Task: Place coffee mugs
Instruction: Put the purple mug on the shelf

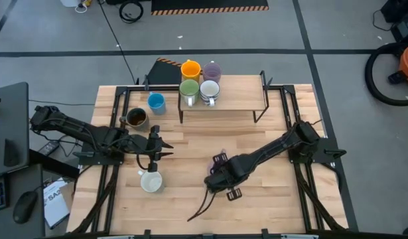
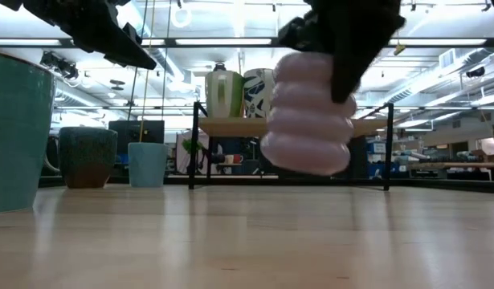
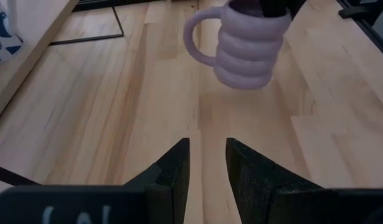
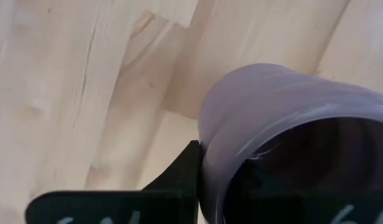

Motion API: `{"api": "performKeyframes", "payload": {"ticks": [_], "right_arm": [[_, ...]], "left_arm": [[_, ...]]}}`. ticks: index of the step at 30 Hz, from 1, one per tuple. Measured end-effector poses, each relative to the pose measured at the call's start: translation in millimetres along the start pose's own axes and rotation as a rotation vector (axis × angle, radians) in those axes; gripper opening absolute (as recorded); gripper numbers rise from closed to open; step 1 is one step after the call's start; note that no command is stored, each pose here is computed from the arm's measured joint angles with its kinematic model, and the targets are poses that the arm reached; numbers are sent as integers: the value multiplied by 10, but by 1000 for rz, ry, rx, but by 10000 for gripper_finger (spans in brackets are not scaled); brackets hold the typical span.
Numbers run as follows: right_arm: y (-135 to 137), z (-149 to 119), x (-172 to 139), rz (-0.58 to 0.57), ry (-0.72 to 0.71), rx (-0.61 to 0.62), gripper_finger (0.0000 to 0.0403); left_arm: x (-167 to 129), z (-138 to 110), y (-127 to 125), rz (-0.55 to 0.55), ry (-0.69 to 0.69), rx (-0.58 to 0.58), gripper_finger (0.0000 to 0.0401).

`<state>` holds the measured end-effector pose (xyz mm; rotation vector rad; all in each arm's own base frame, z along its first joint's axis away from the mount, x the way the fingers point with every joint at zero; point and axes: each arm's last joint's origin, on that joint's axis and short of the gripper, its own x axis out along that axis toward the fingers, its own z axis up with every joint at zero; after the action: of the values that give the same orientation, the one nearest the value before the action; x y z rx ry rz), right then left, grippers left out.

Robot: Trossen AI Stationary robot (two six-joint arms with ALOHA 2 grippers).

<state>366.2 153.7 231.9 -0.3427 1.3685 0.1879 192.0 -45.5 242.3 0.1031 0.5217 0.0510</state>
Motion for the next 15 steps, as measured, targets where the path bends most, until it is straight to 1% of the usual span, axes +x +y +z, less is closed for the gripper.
{"api": "performKeyframes", "payload": {"ticks": [3, 6, 9, 11, 15], "right_arm": [[-117, -37, -88, 34, -1, -72, 45], [-256, -100, -100, 75, 49, -134, 45], [-425, -173, -83, 129, 113, -142, 45], [-533, -201, -50, 160, 119, -152, 45], [-717, -274, 44, 170, 147, -193, 45]], "left_arm": [[0, 10, 1, 3, -10, -2, 110], [0, 20, 0, 3, -20, -8, 110], [0, 22, 1, 5, -22, -16, 110], [0, 22, 1, 5, -22, -16, 110], [0, 22, 1, 5, -23, -16, 110]]}}
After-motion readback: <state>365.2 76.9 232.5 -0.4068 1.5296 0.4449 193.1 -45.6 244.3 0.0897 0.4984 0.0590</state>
